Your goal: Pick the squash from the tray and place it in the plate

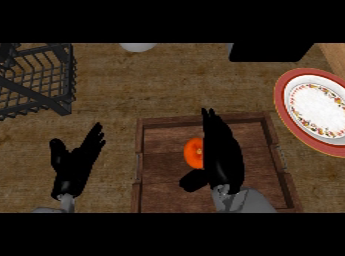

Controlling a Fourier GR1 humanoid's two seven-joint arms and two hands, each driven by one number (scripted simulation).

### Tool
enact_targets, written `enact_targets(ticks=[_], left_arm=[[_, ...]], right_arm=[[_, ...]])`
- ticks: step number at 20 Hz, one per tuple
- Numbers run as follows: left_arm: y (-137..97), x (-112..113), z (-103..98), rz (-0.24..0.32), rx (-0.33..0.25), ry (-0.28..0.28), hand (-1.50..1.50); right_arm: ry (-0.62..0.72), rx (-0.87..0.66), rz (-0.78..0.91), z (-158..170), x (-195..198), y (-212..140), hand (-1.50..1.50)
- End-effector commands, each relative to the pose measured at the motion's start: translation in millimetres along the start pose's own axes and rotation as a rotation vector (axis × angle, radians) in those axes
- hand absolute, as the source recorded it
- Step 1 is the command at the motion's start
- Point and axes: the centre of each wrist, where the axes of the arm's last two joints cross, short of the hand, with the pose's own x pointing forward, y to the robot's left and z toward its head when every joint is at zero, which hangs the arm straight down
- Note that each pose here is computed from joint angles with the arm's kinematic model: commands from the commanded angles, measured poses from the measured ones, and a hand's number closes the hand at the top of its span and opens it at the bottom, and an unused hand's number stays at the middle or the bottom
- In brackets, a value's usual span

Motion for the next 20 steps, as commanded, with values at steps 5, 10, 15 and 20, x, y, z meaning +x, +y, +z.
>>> enact_targets(ticks=[5,10,15,20], left_arm=[[-4.9,-7.0,13.0,0.001,0.000,-0.013,0.00],[11.6,12.5,0.1,0.018,0.010,0.009,0.00],[15.1,-8.3,-10.1,0.012,0.023,-0.003,0.00],[10.1,-13.1,-0.6,-0.001,0.001,0.002,0.00]], right_arm=[[0.096,-0.022,0.057,-13.8,-9.3,7.8,-1.50],[0.086,0.017,0.056,-21.0,1.8,19.1,-1.50],[0.114,0.051,0.067,-40.1,-8.0,37.2,-1.50],[0.046,0.106,0.210,-44.1,-21.0,51.9,1.50]])
